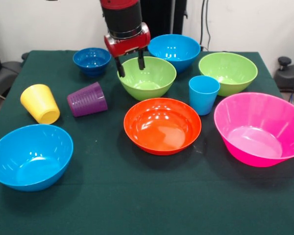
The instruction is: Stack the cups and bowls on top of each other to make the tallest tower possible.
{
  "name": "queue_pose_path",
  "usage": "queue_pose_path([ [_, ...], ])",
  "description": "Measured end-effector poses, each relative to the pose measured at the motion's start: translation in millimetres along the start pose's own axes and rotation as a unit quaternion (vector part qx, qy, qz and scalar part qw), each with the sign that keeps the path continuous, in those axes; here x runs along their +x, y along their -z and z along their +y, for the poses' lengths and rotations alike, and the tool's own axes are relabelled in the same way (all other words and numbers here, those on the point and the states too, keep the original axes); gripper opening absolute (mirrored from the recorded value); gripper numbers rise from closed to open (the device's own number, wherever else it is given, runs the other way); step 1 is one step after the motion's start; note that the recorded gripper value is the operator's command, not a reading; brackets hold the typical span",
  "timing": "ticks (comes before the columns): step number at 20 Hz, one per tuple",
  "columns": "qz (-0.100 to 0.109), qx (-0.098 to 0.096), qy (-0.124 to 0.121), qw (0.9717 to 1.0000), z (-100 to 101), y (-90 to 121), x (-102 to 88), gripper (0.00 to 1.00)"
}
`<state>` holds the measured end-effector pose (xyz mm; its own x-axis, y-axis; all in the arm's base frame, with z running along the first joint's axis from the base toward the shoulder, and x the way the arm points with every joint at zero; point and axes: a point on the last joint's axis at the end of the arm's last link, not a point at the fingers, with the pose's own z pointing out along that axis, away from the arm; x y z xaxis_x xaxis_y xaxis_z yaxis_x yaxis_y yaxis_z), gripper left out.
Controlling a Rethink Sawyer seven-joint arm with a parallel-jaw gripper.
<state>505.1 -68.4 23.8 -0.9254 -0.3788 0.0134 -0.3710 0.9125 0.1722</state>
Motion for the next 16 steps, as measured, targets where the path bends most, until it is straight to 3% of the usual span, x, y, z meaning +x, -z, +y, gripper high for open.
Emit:
queue_pose_path([
  [16,0.003,-0.011,0.040,0.9991,9.8,-22.7,7.9,1.00],
])
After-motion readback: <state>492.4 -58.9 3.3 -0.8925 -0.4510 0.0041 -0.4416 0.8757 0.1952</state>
